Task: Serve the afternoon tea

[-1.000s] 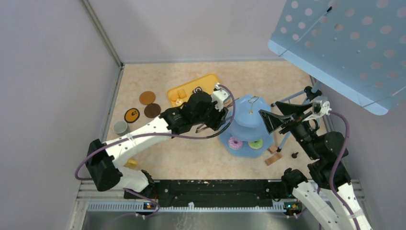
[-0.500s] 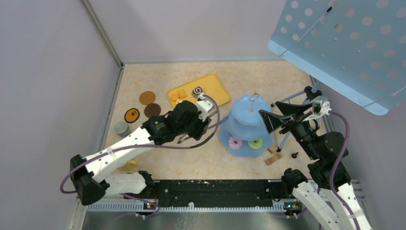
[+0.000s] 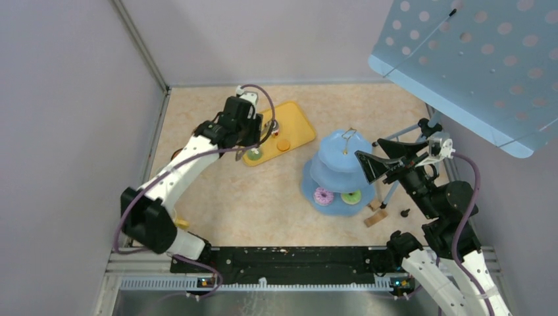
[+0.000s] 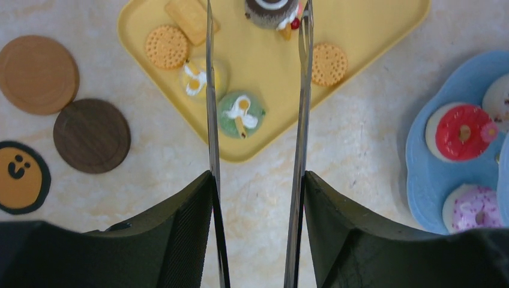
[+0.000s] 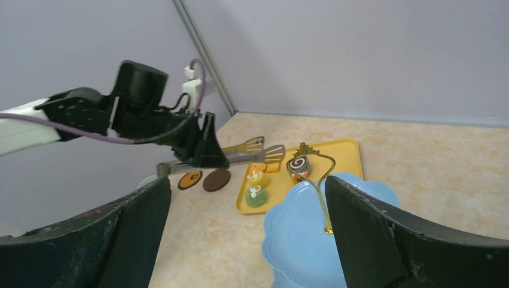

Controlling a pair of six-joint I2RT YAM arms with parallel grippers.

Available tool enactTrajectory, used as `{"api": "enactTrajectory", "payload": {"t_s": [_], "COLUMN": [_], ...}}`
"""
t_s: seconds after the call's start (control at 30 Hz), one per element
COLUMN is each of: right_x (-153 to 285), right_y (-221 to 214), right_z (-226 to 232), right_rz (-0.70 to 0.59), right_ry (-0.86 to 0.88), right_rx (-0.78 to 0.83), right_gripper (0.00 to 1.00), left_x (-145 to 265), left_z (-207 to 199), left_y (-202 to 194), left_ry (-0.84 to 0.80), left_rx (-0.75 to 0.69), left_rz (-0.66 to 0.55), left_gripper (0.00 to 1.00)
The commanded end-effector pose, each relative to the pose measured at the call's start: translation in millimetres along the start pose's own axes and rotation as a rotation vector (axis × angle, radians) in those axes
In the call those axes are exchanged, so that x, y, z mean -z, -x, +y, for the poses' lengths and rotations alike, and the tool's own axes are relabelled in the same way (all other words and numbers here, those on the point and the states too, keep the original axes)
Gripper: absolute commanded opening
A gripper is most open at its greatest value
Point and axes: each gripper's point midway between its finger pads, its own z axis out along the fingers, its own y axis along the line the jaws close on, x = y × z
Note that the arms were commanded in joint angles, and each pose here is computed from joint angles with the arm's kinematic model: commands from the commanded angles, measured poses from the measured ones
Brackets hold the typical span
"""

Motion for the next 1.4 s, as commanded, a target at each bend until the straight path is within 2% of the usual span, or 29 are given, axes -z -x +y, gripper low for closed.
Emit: {"api": "enactTrajectory", "payload": {"t_s": [0.0,0.17,0.53,0.8,0.93,1.13,1.37], "right_x": [-1.0,0.4,-1.1,-1.5,-0.9,0.5,0.6], "right_y": [11.9,9.9,7.1,7.8,8.7,11.6,12.5], "right_z": [4.3,3.3,1.7,2.6,3.2,4.1,5.5], "right_rz": [-0.046,-0.042,-0.04,-0.044,-0.046,-0.053,-0.058], "right_ry": [0.019,0.014,0.012,0.017,0.018,0.017,0.023], "right_rx": [0.011,0.006,0.001,-0.003,-0.003,-0.004,-0.012], "right_gripper": [0.97,0.97,0.97,0.97,0.97,0.97,0.97], "left_x": [-31.8,-65.2,-100.9,-117.0,-118.1,-108.8,-64.8], "left_z": [-7.1,-3.7,-19.0,-14.7,-16.4,-13.3,-7.1], "left_y": [46.9,55.4,43.9,32.8,30.3,30.9,51.9], "left_ry": [0.013,0.046,-0.041,-0.015,-0.023,-0.01,0.002], "left_rx": [0.045,0.009,-0.086,-0.094,-0.087,-0.088,-0.091], "left_rz": [-0.068,-0.058,-0.002,0.053,0.062,0.074,0.007], "left_gripper": [0.61,0.64,0.66,0.6,0.52,0.48,0.39]}}
